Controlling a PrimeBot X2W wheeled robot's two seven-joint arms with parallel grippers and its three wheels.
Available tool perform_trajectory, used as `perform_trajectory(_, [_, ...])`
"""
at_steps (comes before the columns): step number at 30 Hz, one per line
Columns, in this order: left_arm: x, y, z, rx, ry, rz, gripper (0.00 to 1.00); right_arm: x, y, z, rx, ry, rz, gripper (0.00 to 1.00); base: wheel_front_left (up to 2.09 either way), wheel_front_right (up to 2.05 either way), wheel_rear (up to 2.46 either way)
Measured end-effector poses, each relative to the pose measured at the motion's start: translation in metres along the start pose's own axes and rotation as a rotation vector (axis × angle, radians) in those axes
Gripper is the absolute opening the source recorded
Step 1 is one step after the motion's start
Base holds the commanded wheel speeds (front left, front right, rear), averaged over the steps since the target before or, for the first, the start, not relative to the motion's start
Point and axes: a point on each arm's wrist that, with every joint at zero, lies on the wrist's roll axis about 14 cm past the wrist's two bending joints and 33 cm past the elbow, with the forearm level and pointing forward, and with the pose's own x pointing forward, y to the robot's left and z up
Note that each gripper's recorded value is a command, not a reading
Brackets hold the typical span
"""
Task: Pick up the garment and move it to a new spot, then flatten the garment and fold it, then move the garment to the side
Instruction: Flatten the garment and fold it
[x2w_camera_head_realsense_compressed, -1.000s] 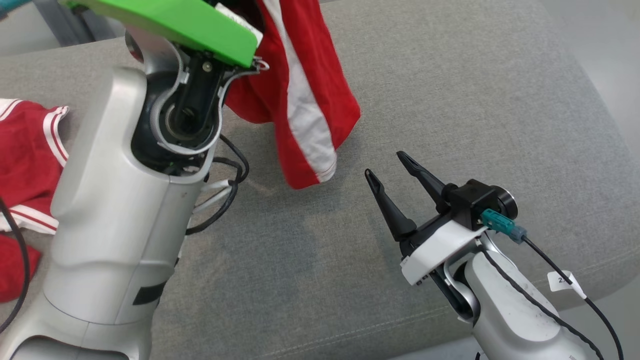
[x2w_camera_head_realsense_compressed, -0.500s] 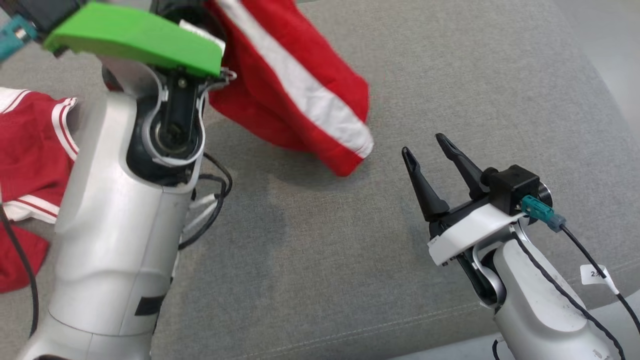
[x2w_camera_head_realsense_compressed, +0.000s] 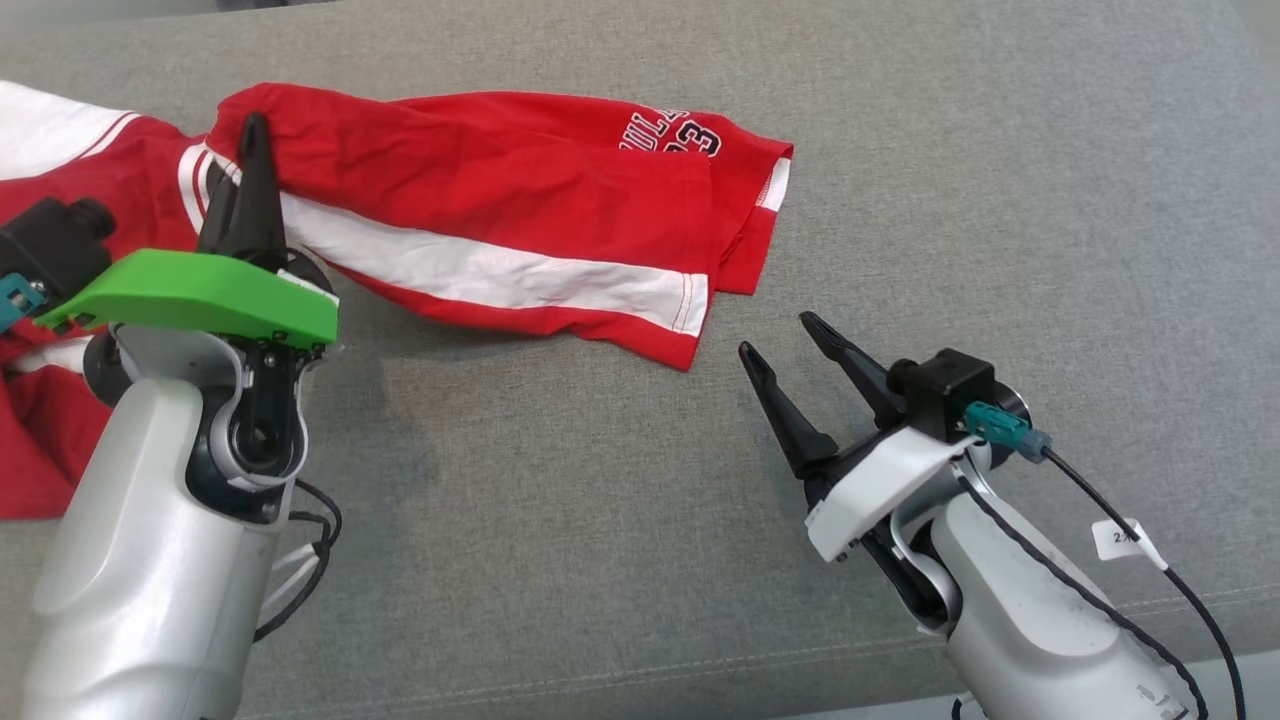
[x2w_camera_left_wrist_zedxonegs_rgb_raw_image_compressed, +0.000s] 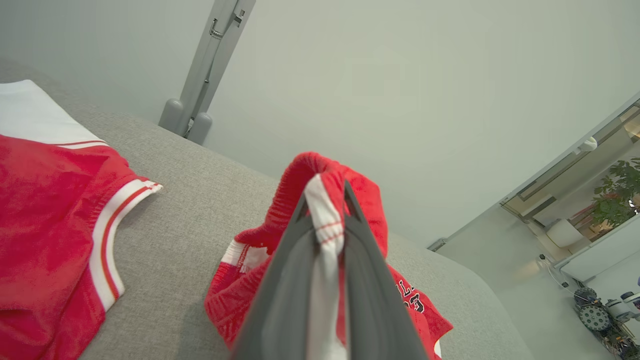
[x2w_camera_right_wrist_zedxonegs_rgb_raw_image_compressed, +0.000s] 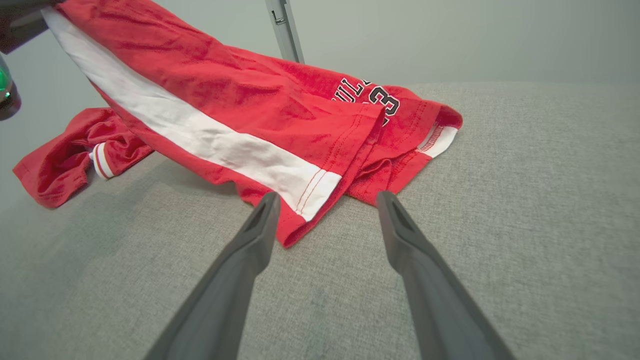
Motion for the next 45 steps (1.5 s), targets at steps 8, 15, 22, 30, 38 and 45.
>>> perform_trajectory(8, [-0.027,0.036,-0.021,0.095,0.048,0.059,0.00,0.023,0.007,-0.009,0.034,0.051,0.040,1.00,0.00,0.00,0.00])
perform_trajectory(15, [-0.041,0.041,-0.041,0.164,0.087,0.037,0.00,0.044,0.013,-0.017,0.026,0.096,0.082,1.00,0.00,0.00,0.00])
perform_trajectory(22, [-0.044,0.045,-0.055,0.180,0.104,0.040,0.00,0.059,0.019,-0.034,0.017,0.151,0.122,1.00,0.00,0.00,0.00])
perform_trajectory(30, [-0.047,0.062,-0.053,0.181,0.098,0.080,0.00,0.069,0.029,-0.049,0.010,0.197,0.167,1.00,0.00,0.00,0.00])
perform_trajectory(38, [-0.046,0.064,-0.054,0.199,0.093,0.080,0.00,0.072,0.025,-0.054,-0.004,0.217,0.166,0.40,0.00,0.00,0.00])
perform_trajectory(45, [-0.043,0.067,-0.049,0.198,0.074,0.090,0.00,0.074,0.016,-0.059,-0.119,0.246,0.190,0.00,0.00,0.00,0.00])
